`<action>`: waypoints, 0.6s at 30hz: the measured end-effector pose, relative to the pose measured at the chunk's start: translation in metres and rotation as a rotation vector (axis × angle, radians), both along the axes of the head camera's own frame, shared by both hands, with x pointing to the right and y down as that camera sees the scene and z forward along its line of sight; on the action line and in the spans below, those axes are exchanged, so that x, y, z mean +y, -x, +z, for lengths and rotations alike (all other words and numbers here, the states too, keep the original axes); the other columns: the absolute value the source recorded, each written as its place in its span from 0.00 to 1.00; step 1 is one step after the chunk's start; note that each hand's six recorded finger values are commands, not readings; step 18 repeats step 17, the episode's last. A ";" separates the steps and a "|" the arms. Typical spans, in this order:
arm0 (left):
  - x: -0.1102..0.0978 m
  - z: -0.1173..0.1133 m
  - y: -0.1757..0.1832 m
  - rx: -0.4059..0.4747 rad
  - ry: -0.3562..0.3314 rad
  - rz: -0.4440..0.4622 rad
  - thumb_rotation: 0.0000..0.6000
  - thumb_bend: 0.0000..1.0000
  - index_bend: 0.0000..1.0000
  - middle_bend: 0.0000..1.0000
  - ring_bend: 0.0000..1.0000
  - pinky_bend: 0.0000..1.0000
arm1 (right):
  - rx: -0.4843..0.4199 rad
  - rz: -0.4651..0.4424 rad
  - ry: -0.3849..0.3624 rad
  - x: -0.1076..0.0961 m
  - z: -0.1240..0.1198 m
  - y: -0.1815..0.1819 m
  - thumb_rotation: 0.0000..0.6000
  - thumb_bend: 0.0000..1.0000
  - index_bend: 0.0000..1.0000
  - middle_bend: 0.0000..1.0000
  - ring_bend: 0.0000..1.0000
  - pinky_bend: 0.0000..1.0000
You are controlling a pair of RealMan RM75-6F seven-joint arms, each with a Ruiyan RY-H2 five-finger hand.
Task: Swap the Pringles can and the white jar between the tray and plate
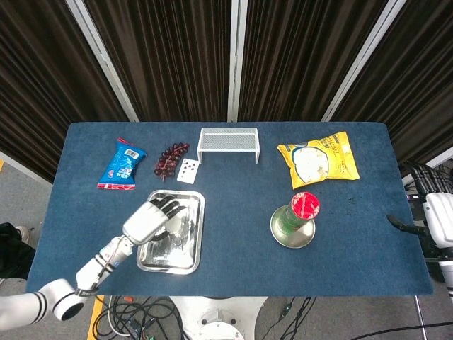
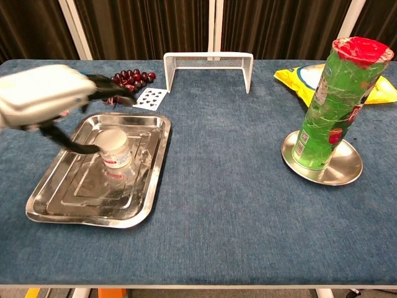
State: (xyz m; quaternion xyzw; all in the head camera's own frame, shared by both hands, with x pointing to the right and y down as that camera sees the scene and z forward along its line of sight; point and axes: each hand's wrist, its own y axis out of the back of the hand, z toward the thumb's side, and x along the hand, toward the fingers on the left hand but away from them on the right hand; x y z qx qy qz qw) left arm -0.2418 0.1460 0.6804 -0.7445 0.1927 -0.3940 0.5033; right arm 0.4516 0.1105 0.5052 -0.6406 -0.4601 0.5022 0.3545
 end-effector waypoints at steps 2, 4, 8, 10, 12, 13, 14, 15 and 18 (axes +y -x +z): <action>0.005 -0.013 0.030 -0.038 -0.027 -0.082 1.00 0.16 0.18 0.22 0.17 0.43 | 0.024 0.002 -0.008 0.005 0.000 -0.003 1.00 0.11 0.00 0.02 0.00 0.04; 0.011 -0.024 0.057 -0.068 -0.051 -0.170 1.00 0.16 0.18 0.22 0.16 0.39 | 0.052 0.009 -0.024 0.014 0.000 -0.008 1.00 0.12 0.00 0.01 0.00 0.01; 0.033 -0.051 0.129 -0.146 -0.101 -0.420 1.00 0.16 0.18 0.19 0.12 0.30 | 0.117 0.058 -0.067 0.043 0.003 -0.026 1.00 0.16 0.00 0.00 0.00 0.00; 0.047 -0.060 0.160 -0.187 -0.114 -0.529 1.00 0.15 0.18 0.17 0.10 0.26 | 0.169 0.092 -0.076 0.065 0.009 -0.040 1.00 0.16 0.00 0.00 0.00 0.00; 0.063 -0.067 0.189 -0.222 -0.118 -0.634 1.00 0.15 0.18 0.16 0.10 0.25 | 0.219 0.120 -0.046 0.090 0.022 -0.053 1.00 0.16 0.00 0.00 0.00 0.00; 0.068 -0.069 0.198 -0.228 -0.119 -0.664 1.00 0.15 0.18 0.15 0.10 0.24 | 0.234 0.128 -0.027 0.100 0.029 -0.057 1.00 0.16 0.00 0.00 0.00 0.00; 0.073 -0.071 0.207 -0.231 -0.122 -0.694 1.00 0.15 0.18 0.15 0.10 0.24 | 0.245 0.135 -0.008 0.109 0.035 -0.061 1.00 0.16 0.00 0.00 0.00 0.00; 0.077 -0.072 0.212 -0.231 -0.126 -0.709 1.00 0.15 0.18 0.15 0.10 0.24 | 0.255 0.140 0.012 0.118 0.043 -0.064 1.00 0.16 0.00 0.00 0.00 0.00; 0.082 -0.074 0.218 -0.226 -0.137 -0.720 1.00 0.15 0.17 0.15 0.10 0.24 | 0.263 0.138 0.031 0.127 0.054 -0.065 1.00 0.16 0.00 0.00 0.00 0.00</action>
